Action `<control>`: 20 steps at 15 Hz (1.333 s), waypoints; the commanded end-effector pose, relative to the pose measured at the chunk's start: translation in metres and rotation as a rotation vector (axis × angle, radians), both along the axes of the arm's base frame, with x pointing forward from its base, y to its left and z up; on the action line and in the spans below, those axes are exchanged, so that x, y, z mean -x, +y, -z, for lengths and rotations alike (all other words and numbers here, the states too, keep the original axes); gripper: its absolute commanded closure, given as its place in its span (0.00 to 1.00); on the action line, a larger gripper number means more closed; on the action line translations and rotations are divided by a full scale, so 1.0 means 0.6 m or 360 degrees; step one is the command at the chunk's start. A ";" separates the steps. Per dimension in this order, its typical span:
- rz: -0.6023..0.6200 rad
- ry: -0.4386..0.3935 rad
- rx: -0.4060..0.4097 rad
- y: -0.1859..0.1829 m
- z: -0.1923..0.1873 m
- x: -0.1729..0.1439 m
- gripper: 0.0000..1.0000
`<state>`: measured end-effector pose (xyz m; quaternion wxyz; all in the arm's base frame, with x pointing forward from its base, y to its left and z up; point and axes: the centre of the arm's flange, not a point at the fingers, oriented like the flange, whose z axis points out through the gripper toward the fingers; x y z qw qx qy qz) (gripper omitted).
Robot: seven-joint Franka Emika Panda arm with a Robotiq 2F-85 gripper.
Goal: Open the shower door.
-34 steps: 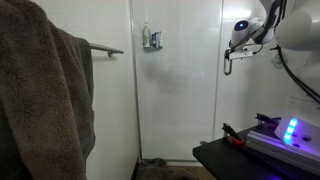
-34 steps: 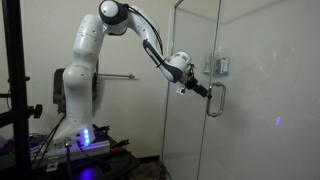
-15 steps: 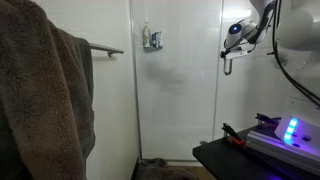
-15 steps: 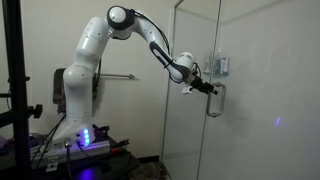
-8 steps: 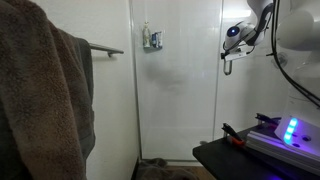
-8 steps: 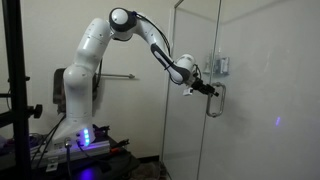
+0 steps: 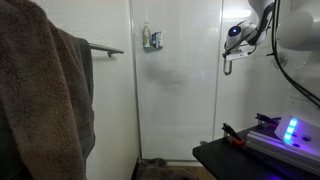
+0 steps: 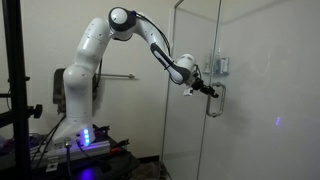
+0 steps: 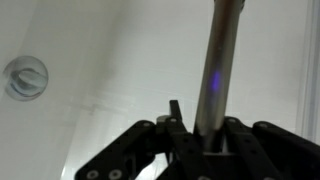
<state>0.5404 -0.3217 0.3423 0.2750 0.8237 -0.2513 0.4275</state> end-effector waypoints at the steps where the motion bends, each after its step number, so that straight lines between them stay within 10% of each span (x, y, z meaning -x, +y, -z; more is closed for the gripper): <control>1: -0.0017 0.0036 -0.0085 0.007 -0.006 -0.001 0.93; 9: -0.0052 0.0138 -0.0422 0.020 -0.048 0.027 0.94; 20: -0.0056 0.0309 -0.0428 0.035 -0.096 0.179 0.94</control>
